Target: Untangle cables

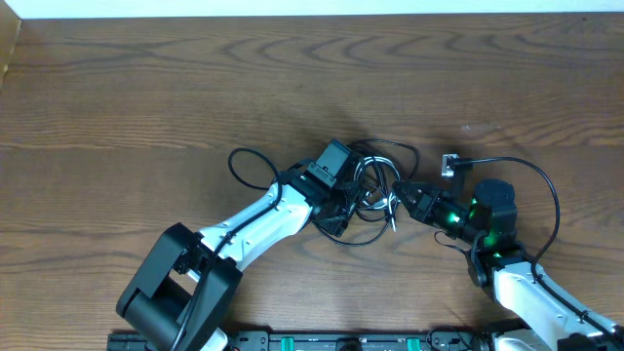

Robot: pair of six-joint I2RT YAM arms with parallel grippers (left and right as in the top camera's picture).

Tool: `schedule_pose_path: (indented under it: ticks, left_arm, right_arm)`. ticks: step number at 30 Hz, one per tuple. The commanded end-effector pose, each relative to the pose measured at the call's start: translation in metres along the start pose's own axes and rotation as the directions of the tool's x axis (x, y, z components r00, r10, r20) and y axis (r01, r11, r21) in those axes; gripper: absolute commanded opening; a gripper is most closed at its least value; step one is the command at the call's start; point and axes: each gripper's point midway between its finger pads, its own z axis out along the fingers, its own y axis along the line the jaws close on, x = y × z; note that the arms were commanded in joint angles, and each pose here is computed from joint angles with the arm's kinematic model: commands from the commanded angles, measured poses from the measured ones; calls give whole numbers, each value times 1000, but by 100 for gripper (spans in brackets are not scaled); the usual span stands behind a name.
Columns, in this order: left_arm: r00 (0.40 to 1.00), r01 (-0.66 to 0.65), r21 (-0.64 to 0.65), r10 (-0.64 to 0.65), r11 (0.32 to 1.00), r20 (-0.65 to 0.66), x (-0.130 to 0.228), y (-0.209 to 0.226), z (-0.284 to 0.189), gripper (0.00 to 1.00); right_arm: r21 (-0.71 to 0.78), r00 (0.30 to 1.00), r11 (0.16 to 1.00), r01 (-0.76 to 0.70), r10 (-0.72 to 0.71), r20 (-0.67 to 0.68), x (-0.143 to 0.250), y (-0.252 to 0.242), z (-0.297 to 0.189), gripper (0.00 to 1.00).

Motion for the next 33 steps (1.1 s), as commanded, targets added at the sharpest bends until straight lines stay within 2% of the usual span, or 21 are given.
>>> schedule_pose_path:
  ticks: [1, 5, 12, 18, 27, 29, 31, 33]
  left_arm:
    - [999, 22, -28, -21, 999, 38, -9, 9, 6, 63]
    - [996, 26, -38, -22, 999, 91, -18, 11, 7, 64]
    - [996, 32, -66, -26, 997, 82, -21, 17, 25, 64]
    - [999, 22, -35, -21, 999, 51, -17, 9, 33, 55]
    - [999, -2, -18, 3, 1000, 41, -10, 5, 36, 52]
    - [999, 0, -34, 1, 999, 42, -8, 9, 40, 48]
    - [999, 9, -57, -7, 998, 39, -7, 15, 47, 40]
    - [1000, 11, -83, -8, 997, 26, -5, 21, 54, 22]
  right_arm:
    - [-22, 1000, 1000, 17, -17, -5, -2, 6, -1, 1]
    - [-28, 1000, 999, 17, -17, -12, 0, 7, -1, 1]
    - [-33, 1000, 999, 17, -17, -19, 1, 8, -1, 1]
    - [-33, 1000, 999, 17, -17, -19, 1, 8, -1, 1]
    - [-33, 1000, 999, 16, -17, -19, 1, 8, -1, 1]
    - [-33, 1000, 999, 16, -17, -19, 1, 8, -1, 1]
    - [-33, 1000, 999, 16, -17, -19, 1, 8, -1, 1]
    - [-33, 1000, 999, 16, -17, -19, 1, 8, -1, 1]
